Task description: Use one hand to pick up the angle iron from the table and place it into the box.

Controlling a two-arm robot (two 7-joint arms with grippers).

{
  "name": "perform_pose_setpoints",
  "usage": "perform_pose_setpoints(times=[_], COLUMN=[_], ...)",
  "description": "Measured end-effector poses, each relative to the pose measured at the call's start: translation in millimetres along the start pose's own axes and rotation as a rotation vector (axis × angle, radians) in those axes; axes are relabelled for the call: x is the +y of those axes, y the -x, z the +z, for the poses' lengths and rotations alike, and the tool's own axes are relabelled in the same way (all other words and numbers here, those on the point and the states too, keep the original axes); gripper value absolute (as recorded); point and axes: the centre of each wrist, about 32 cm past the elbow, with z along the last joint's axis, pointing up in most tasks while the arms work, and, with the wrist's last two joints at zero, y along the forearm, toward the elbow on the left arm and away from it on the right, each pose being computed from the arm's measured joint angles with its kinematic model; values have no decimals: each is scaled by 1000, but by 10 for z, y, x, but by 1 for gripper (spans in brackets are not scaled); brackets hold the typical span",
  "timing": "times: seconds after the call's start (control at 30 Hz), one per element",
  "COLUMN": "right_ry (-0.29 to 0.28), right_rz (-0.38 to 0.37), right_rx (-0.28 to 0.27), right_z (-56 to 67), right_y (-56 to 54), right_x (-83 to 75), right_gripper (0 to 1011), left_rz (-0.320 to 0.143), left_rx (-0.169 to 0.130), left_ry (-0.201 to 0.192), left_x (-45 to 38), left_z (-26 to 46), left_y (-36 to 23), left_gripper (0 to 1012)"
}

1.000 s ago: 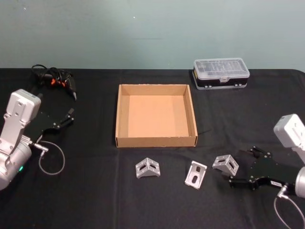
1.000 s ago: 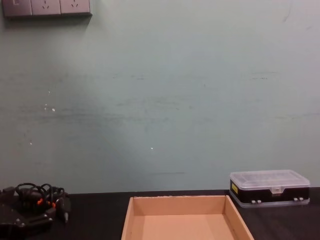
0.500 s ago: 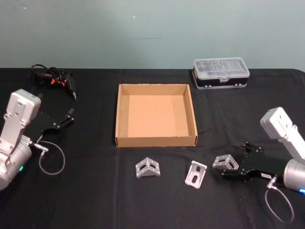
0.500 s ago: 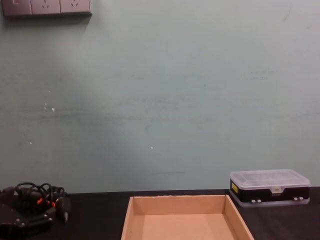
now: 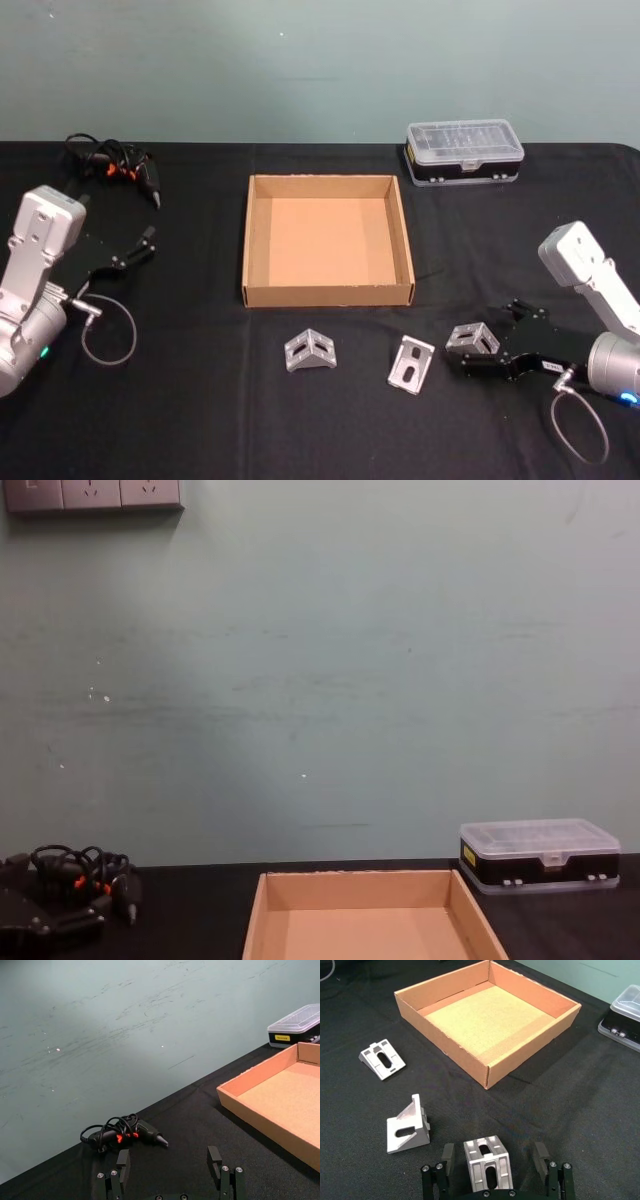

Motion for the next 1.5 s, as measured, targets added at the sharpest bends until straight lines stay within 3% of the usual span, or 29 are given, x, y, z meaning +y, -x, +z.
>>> perform_pose_setpoints(times=[0.63, 1.07, 1.23, 1.5], right_ry=[0, 0, 0, -1], right_rz=[-9, -8, -8, -8], right_rx=[6, 5, 5, 5], right_z=[-6, -4, -4, -4], right_y=[8, 7, 7, 7], right_x=[3, 3, 2, 2], right_gripper=[995, 682, 491, 465], left_rz=[0, 0, 0, 0], left_rx=[0, 0, 0, 0], left_ry=[0, 0, 0, 0], left_x=[0, 0, 0, 0], left_z=[0, 0, 0, 0], left_y=[0, 0, 0, 0], left_gripper=[1011, 1011, 1012, 1011])
